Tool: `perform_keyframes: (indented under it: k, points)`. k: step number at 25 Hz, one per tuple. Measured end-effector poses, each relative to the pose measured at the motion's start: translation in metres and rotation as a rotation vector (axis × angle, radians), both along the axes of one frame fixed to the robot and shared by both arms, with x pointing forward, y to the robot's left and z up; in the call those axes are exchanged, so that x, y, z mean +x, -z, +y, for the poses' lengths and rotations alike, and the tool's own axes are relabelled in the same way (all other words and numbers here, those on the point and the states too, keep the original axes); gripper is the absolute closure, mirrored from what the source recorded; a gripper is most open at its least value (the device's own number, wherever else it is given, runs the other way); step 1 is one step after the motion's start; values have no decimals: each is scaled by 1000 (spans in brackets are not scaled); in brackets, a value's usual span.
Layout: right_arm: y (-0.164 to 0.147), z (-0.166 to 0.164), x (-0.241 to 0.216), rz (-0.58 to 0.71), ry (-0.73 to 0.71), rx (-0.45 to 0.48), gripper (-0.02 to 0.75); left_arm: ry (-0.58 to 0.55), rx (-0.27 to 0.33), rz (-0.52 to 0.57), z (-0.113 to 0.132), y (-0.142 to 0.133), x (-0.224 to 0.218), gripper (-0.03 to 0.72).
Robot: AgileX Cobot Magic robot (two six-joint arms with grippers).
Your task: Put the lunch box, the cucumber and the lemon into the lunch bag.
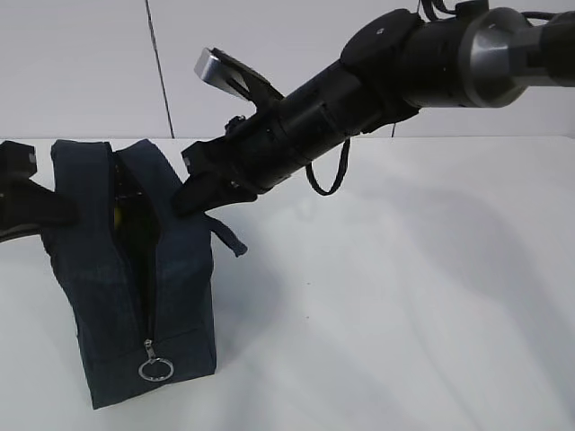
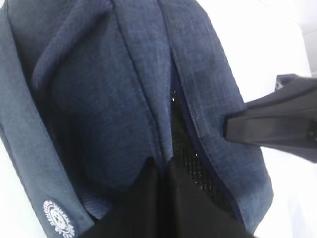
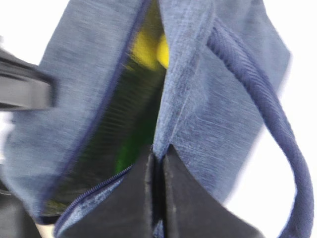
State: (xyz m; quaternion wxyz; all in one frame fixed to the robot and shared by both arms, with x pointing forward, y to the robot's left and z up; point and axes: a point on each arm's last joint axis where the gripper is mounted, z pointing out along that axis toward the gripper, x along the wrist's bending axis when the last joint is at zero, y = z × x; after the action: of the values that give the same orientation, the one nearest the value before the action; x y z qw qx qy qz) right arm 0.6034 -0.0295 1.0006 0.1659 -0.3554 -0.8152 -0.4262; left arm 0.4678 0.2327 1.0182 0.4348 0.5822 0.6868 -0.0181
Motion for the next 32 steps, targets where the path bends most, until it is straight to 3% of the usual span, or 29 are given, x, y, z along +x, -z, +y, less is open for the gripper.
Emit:
perform_keyframes:
  k: [16, 27, 32]
  points:
    - [-51, -25, -25, -218, 91, -168, 728, 146, 15, -122, -30, -5, -5, 691]
    - [-60, -50, -64, -302, 171, -201, 728, 230, 45, -215, -62, -17, -4, 691]
    - [-53, -61, -79, -318, 200, -221, 728, 277, 61, -174, -82, -4, 4, 691]
